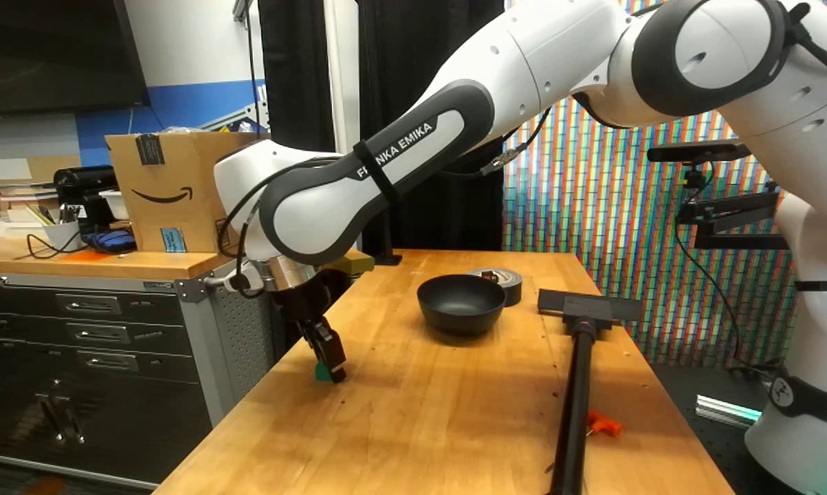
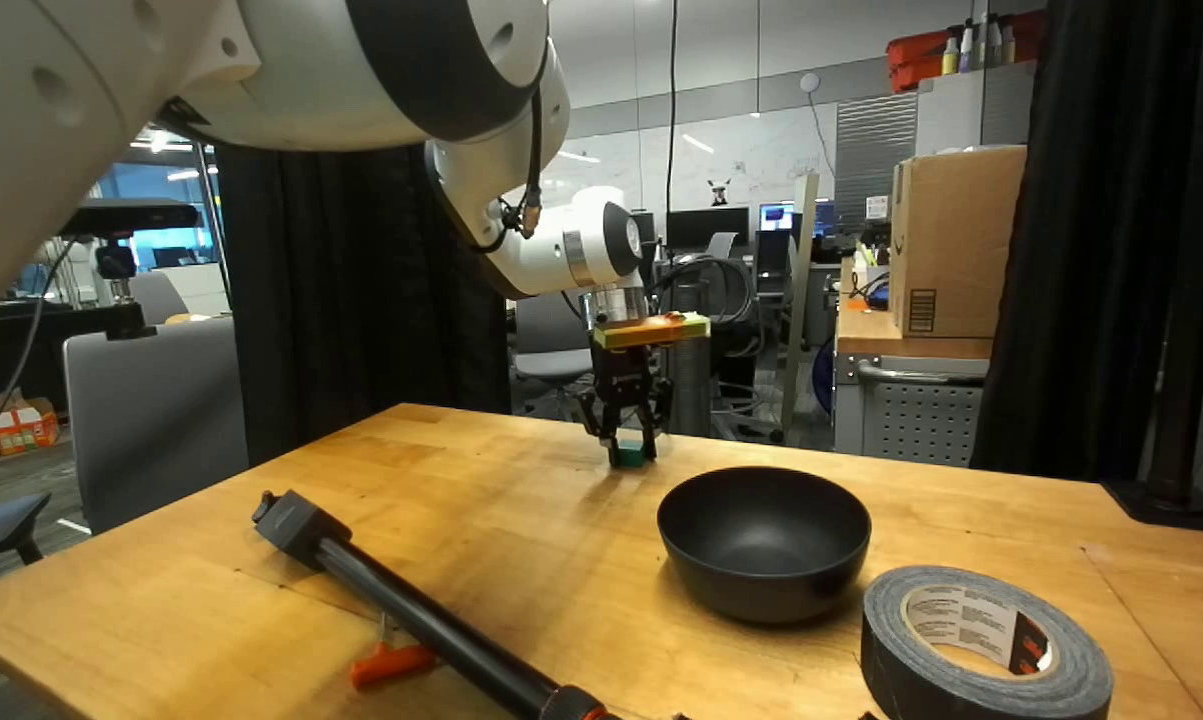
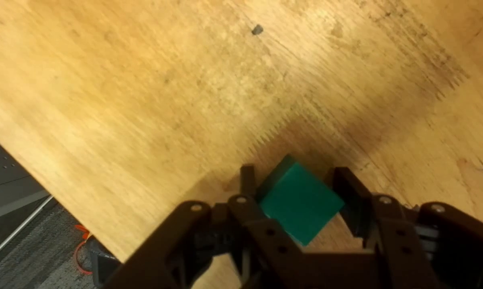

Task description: Move the green block to the right

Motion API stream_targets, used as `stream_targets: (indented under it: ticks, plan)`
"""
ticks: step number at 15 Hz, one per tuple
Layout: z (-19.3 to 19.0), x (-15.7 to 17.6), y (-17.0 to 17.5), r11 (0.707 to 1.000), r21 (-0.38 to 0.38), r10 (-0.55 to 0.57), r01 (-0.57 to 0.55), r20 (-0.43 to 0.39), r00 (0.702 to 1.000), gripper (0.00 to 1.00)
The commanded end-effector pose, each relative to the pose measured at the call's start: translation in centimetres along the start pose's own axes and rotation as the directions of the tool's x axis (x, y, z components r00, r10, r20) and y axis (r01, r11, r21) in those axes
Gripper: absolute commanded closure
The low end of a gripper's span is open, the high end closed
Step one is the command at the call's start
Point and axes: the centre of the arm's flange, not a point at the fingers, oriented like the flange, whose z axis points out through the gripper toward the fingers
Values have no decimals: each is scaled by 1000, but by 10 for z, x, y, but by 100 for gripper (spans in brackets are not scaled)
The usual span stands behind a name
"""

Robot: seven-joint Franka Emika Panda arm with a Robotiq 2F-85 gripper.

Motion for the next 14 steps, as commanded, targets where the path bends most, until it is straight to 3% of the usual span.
stream_targets:
  ticks: [1,7,14]
  plan:
    - [-5,-5,5,1000,-21,13,-13,14,1000,73]
    - [-9,-31,24,998,-22,57,-57,9,998,73]
    - [-8,-88,62,988,-14,154,-154,-9,988,73]
